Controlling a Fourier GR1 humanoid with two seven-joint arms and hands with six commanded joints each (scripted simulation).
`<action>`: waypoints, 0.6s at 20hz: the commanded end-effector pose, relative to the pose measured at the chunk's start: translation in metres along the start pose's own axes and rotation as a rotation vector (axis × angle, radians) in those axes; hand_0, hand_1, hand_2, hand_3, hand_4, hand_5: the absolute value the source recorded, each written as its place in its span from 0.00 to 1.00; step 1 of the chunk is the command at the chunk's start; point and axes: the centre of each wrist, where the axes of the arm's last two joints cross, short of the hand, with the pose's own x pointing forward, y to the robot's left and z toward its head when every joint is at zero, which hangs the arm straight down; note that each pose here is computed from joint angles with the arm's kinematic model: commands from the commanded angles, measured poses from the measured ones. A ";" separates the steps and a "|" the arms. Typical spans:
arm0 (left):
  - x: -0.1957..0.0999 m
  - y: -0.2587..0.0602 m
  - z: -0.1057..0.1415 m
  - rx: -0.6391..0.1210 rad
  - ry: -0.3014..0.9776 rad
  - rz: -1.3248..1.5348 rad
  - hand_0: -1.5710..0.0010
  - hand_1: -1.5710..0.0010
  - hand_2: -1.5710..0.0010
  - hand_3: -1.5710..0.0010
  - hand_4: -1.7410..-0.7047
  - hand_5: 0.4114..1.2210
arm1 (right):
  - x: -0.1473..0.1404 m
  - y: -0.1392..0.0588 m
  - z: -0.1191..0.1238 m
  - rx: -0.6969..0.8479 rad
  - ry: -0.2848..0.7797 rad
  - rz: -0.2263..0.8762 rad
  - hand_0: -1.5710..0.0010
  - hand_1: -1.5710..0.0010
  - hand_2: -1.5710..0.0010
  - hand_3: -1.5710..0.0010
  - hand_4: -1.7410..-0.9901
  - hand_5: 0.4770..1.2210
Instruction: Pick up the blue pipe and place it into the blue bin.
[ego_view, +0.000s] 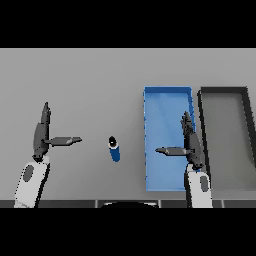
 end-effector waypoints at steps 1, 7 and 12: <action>0.000 -0.001 0.000 0.000 -0.006 0.001 1.00 1.00 1.00 1.00 0.75 0.22 | 0.000 -0.001 0.000 -0.002 0.000 0.000 1.00 1.00 1.00 1.00 0.71 0.20; -0.004 0.008 0.013 -0.121 -0.051 -0.076 1.00 1.00 1.00 1.00 0.75 0.22 | 0.007 -0.022 0.012 0.030 -0.097 0.140 1.00 1.00 1.00 1.00 0.71 0.20; -0.012 0.028 0.015 -0.287 -0.062 -0.169 1.00 1.00 1.00 1.00 0.75 0.23 | 0.015 -0.029 0.027 0.095 -0.137 0.313 1.00 1.00 1.00 1.00 0.73 0.20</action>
